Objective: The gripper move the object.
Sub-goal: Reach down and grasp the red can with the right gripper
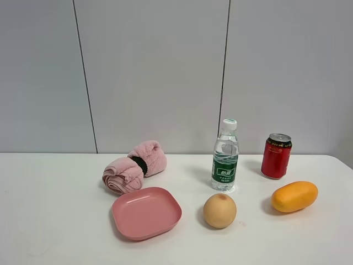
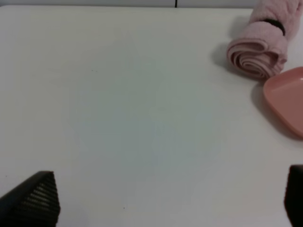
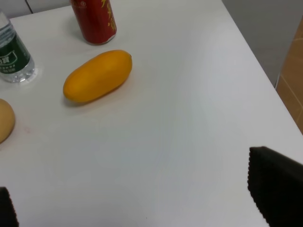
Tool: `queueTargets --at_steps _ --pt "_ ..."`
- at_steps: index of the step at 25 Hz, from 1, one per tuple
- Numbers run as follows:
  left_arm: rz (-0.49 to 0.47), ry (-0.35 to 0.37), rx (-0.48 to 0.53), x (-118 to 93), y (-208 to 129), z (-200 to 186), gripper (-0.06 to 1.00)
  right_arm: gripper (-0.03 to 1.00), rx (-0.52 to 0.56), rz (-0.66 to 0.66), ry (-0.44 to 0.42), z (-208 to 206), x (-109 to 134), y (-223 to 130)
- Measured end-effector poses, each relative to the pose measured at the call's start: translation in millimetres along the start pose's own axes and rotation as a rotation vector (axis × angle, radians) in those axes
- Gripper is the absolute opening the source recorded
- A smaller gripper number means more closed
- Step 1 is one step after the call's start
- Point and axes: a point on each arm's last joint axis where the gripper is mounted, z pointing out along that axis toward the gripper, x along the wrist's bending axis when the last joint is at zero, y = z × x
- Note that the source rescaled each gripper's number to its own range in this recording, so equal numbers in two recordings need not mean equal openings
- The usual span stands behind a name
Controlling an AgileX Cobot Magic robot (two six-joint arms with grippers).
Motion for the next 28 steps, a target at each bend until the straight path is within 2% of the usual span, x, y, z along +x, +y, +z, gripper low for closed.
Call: queueTargets --at_steps 11,14,22,28 --pt "0.0 0.0 0.0 0.0 0.0 0.0 1.0 1.0 0.001 0.001 0.0 0.1 0.0 0.1" --pt "0.0 0.0 0.0 0.0 0.0 0.0 1.0 1.0 0.052 -0.001 -0.005 6.7 -0.4 5.6" --pt "0.0 0.0 0.0 0.0 0.0 0.0 1.0 1.0 0.006 -0.073 -0.089 28.9 -7.0 79.4" --pt "0.0 0.0 0.0 0.0 0.0 0.0 1.0 1.0 0.019 -0.118 -0.099 85.9 -7.5 135.9"
